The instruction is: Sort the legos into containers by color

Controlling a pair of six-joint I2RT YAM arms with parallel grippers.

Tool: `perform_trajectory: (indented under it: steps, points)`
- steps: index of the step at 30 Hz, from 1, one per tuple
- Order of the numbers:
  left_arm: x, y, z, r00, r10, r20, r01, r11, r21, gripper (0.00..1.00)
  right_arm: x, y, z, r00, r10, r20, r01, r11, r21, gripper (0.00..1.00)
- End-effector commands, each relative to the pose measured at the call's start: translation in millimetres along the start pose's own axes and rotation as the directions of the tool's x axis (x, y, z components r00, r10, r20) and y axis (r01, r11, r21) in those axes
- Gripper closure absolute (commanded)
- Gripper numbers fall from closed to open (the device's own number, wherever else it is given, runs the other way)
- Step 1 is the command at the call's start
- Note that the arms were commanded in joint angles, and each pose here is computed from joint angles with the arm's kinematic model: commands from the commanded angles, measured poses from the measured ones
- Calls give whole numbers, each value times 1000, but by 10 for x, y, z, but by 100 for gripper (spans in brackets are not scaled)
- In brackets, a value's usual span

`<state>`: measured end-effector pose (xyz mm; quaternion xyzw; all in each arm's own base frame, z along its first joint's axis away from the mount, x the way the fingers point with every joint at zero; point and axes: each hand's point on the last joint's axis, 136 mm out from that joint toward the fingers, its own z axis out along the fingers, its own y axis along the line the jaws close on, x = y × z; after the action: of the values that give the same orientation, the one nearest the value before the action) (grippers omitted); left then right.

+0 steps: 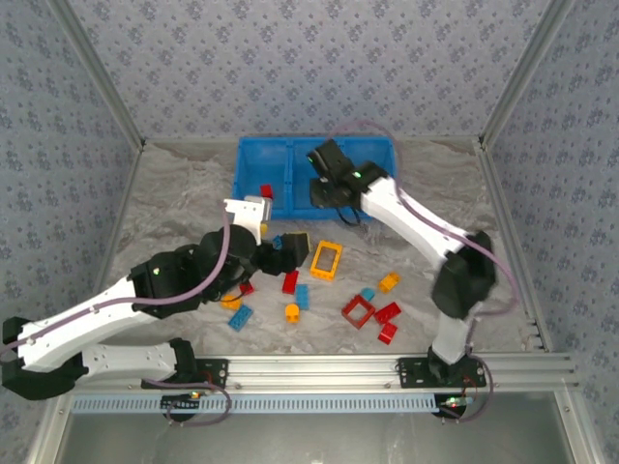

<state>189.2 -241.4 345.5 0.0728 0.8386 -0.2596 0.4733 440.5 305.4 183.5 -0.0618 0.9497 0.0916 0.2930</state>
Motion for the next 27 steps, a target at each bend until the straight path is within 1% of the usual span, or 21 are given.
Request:
perform_trajectory:
  steps: [1, 5, 7, 11, 15, 17, 19, 22, 24, 26, 27]
  points:
    - [-36, 141, -42, 1000, -2, 10, 3, 998, -67, 8, -6, -108, 353, 995, -28, -95, 33, 999, 42, 73]
    - [-17, 168, -21, 1000, -3, 10, 4, 996, -85, 8, -93, -164, 713, 993, 23, -120, -18, 999, 38, 73]
    - [-32, 163, -17, 1000, -4, 16, 5, 996, -87, 8, -62, -182, 871, 989, 49, -136, -47, 999, 19, 72]
    - [-50, 122, 11, 1000, 5, 11, -4, 996, -86, 8, -7, -163, 1119, 986, 59, -153, -63, 998, -21, 71]
    - [-17, 78, 63, 1000, 13, -7, -14, 996, -83, 8, 70, -197, 1280, 981, 69, -183, -72, 997, -12, 64]
    - [2, 75, 81, 1000, 10, -13, -11, 996, -84, 8, 93, -218, 1319, 979, 74, -190, -78, 997, -9, 59]
    - [33, 84, 95, 1000, 7, -21, -9, 996, -88, 8, 82, -213, 1307, 980, 69, -188, -72, 997, -12, 53]
    - [66, 101, 102, 1000, 2, -30, -5, 995, -95, 8, -26, -176, 1169, 987, 55, -153, -59, 998, -18, 45]
    - [87, 113, 110, 999, 0, -37, -4, 995, -102, 8, -150, -126, 1011, 992, 52, -116, -56, 998, -30, 44]
    - [107, 129, 113, 999, -4, -44, -1, 994, -110, 8, -287, -105, 829, 996, 58, -74, -60, 998, -35, 44]
    - [121, 139, 115, 999, -6, -49, 0, 993, -115, 8, -384, -81, 680, 997, 57, -43, -59, 997, -40, 45]
